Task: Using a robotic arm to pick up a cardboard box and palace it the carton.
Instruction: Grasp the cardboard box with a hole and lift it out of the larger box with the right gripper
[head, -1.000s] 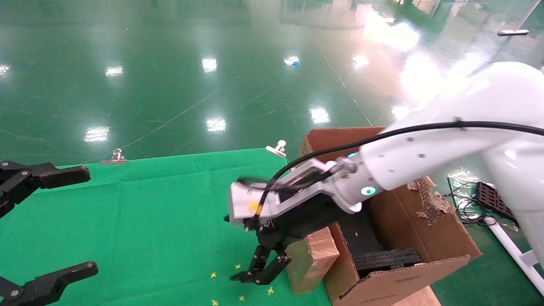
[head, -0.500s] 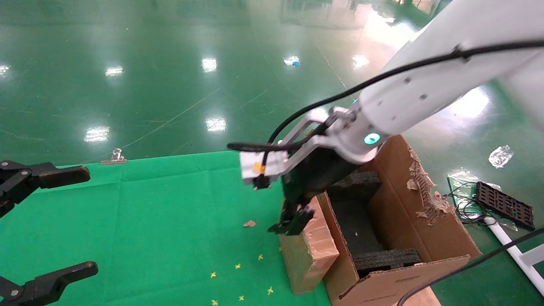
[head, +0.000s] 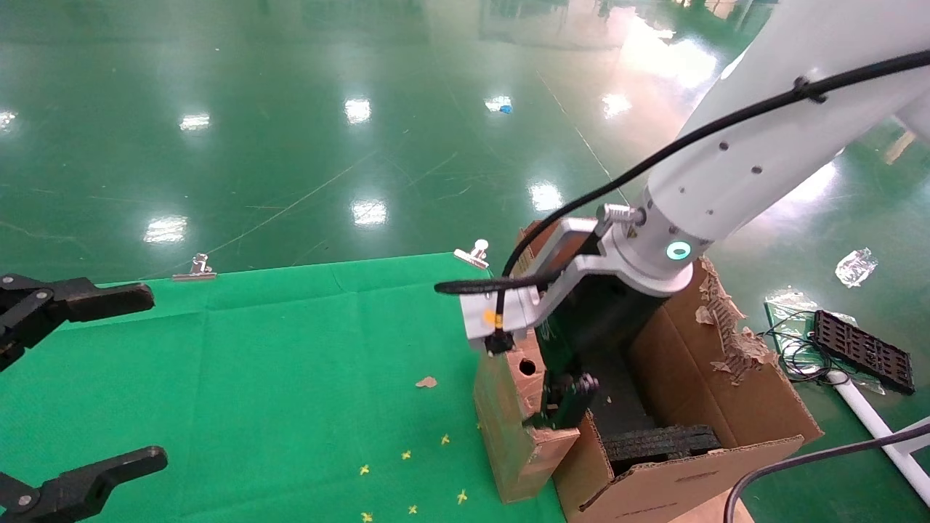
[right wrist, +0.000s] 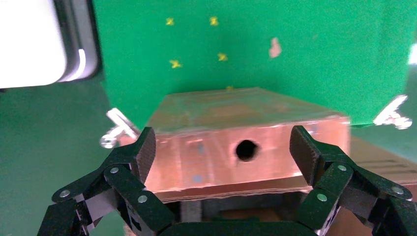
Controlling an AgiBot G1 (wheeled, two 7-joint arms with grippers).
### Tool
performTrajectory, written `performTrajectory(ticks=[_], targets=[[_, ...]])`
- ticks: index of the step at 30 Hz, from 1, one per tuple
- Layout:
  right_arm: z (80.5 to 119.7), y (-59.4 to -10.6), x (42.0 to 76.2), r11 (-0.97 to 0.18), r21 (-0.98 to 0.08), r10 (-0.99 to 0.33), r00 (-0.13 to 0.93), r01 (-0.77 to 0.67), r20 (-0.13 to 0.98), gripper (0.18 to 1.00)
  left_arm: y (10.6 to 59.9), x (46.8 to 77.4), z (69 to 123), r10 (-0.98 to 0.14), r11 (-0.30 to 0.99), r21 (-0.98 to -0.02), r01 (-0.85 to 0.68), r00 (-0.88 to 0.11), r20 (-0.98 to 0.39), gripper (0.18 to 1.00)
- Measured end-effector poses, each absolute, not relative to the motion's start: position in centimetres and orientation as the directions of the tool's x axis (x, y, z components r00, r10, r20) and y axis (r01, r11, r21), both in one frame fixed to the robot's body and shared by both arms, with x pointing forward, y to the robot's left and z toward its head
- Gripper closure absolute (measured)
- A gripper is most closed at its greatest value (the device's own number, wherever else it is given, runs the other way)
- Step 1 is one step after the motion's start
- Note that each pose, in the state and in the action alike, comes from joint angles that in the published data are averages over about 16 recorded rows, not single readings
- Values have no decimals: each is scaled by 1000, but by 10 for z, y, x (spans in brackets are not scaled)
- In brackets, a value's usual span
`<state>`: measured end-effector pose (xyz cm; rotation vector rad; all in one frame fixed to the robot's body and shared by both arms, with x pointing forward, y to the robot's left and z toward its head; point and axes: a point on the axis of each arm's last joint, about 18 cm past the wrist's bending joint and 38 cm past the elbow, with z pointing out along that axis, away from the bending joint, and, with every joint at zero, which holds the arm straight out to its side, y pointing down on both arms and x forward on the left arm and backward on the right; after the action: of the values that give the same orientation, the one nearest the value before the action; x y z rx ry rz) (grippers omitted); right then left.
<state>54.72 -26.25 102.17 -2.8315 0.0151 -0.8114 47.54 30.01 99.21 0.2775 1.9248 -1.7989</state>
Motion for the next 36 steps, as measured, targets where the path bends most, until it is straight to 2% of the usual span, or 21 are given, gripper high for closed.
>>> performTrajectory(ticks=[11,18,22,27,32,36], targets=[[1017,-268,555,-984,-170,-140,838,-57,527,178,300,475,992,-178,112,-879,464,-861,-477,184],[1025,-274,559,-930,-264,-358,787,-255,503,178,300,475,992,-178,112,-879,464,-861,-477,184],[1026,-279,563,-839,-353,-537,729,-413,424,178,300,475,992,-178,112,-879,464,-861,-477,184],[1023,-283,569,-672,-430,-733,624,-603,270,178,300,475,992,-178,112,-879,464,-861,-477,184],[1017,-285,578,-528,-452,-837,531,-719,133,178,300,475,992,-178,112,-879,464,-861,-477,184],[1012,-285,585,-464,-448,-870,488,-764,70,178,300,475,992,-178,112,-879,464,-861,-477,184]])
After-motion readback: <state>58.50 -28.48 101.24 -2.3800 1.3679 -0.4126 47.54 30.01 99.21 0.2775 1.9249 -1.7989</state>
